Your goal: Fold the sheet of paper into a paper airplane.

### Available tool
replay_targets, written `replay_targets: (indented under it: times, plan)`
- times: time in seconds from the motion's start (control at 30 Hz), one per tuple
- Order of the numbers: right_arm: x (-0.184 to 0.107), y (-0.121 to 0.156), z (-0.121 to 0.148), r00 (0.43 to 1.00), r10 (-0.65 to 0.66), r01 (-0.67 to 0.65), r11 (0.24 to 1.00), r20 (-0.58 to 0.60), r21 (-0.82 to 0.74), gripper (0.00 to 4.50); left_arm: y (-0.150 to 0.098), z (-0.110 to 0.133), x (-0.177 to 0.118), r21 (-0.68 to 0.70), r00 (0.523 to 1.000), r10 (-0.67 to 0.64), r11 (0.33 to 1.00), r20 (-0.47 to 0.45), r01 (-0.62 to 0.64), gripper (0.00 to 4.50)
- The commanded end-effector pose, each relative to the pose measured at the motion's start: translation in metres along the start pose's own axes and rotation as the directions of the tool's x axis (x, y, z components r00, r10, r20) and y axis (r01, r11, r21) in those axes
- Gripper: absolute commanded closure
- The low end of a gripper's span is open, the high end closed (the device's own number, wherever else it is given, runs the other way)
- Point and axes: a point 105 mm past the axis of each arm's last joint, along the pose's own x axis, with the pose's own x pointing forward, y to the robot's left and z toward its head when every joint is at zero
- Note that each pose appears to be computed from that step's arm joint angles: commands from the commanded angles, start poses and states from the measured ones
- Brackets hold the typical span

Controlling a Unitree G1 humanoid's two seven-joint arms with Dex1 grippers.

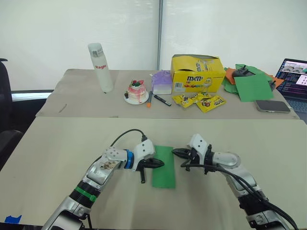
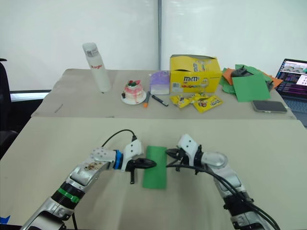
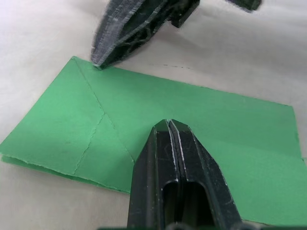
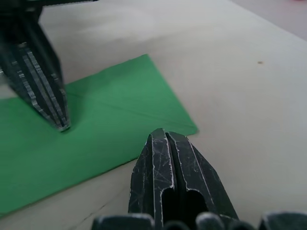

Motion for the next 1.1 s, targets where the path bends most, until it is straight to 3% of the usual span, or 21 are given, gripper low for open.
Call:
replay_targets:
  times: [0.03, 0.43, 0.77, 0.93, 1.1]
  plan:
    - [-0.002, 0.016, 0.001, 0.996, 0.085, -0.086, 0.996, -0.009, -0.040, 4.45, 0.000, -0.015, -0.001, -0.039, 0.998, 0.001, 0.999, -0.057, -0.003, 4.50]
    - [-0.019, 0.066, -0.011, 0.958, 0.278, -0.280, 0.960, -0.065, -0.022, 4.45, -0.004, -0.021, -0.003, -0.054, 0.997, -0.036, 0.998, -0.073, 0.032, 4.50]
    - [-0.034, 0.104, -0.013, 0.935, 0.347, -0.342, 0.937, -0.075, 0.074, 4.45, -0.013, -0.022, -0.007, -0.069, 0.995, -0.066, 0.996, -0.071, 0.061, 4.50]
    - [-0.040, 0.101, -0.013, 0.932, 0.342, -0.336, 0.940, -0.118, 0.064, 4.45, -0.016, -0.022, -0.011, -0.089, 0.994, -0.083, 0.993, -0.071, 0.077, 4.50]
    - [-0.052, 0.088, 0.012, 0.939, 0.331, -0.325, 0.943, -0.091, 0.074, 4.45, -0.010, -0.001, -0.029, -0.096, 0.996, -0.071, 0.993, 0.048, 0.076, 4.50]
